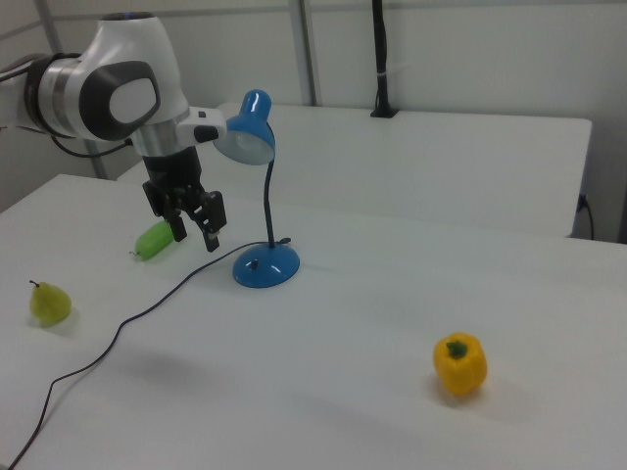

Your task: Turn off lamp

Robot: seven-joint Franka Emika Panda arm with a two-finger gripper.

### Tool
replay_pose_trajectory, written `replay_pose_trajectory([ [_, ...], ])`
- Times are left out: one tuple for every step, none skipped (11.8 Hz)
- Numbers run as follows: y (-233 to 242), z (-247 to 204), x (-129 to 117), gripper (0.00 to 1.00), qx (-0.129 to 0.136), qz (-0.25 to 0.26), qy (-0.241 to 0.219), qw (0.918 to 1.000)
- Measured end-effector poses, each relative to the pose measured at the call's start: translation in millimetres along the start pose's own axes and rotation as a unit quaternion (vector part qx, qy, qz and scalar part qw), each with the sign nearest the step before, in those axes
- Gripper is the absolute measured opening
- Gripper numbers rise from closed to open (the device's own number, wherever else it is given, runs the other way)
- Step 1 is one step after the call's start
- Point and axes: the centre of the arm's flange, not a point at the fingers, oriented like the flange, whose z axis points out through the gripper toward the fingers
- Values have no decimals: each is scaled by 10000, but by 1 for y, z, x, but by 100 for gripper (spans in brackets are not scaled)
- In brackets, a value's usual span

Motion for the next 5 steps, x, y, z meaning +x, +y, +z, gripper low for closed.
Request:
replay_pose_trajectory([
  [5,-3,-2,83,1,42,-12,10000],
  [9,-5,-4,93,2,74,-41,10000],
  [13,-8,-7,99,1,106,-87,9999],
  [17,-11,-10,100,3,140,-125,9998],
  [22,-16,-13,100,8,177,-146,9997],
])
